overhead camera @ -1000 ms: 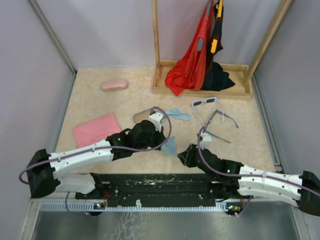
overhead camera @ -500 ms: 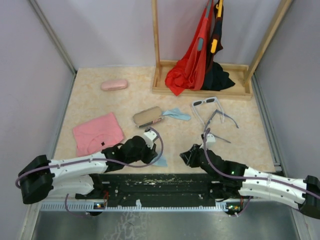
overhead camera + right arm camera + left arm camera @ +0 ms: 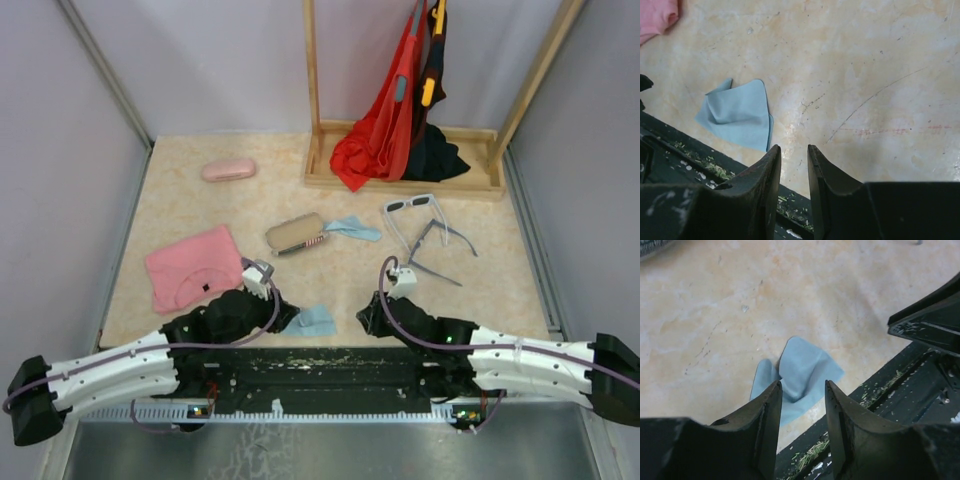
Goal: Organize the sunglasses
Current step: Adjust the glasses cleaning cloth at the center of the board.
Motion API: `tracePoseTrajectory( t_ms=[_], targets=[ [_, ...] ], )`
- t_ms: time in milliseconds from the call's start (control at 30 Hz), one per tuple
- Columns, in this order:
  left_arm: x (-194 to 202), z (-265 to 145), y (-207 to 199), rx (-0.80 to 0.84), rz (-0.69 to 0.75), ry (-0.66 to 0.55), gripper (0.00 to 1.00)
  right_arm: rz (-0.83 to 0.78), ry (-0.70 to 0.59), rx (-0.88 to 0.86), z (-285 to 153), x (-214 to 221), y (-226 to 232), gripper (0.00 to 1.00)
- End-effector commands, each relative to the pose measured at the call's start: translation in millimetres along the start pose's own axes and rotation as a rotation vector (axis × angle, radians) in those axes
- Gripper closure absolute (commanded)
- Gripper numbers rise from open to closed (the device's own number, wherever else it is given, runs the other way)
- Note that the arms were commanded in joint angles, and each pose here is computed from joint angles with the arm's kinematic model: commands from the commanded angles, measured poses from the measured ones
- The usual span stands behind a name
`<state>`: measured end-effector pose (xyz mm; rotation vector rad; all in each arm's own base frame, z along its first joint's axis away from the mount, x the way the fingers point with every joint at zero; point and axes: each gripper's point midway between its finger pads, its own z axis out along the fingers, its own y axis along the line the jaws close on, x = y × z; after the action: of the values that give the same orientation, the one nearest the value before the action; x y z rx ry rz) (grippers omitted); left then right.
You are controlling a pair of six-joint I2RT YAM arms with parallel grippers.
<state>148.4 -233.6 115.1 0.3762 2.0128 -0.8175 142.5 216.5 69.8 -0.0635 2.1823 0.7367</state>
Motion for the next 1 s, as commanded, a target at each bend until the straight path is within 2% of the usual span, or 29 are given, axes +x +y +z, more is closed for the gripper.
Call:
tracePoseTrajectory(
  t_ms=[0,133,233,400,667,867,967],
  targets=[
    [20.2,11.3,11.3,-0.112,-0.084,0.096,0.54,-0.016,-0.02,-0.033,4.1,-20.1,26.3,0.71],
    [33.5,23.8,16.4,-0.247,-0.123,0.229,0.54,-0.017,-0.007,-0.038,8.3,-19.0,31.8,0.71],
    [40.6,31.0,17.6,-0.303,-0.127,0.285,0.54,-0.009,-0.006,-0.049,8.8,-18.3,34.0,0.71],
    [41.9,42.3,12.3,-0.285,-0.122,0.288,0.52,0.002,-0.011,-0.05,6.8,-17.7,30.9,0.71],
    [50.8,50.3,19.3,-0.347,-0.089,0.341,0.55,0.02,-0.029,-0.04,1.6,-17.4,21.8,0.71],
    [56.8,57.3,21.5,-0.358,-0.066,0.361,0.67,0.022,-0.027,-0.039,-0.1,-16.3,19.5,0.71],
    [56.6,58.4,22.5,-0.367,-0.057,0.367,0.77,0.025,-0.031,-0.042,-1.5,-17.1,19.1,0.71]
  ],
)
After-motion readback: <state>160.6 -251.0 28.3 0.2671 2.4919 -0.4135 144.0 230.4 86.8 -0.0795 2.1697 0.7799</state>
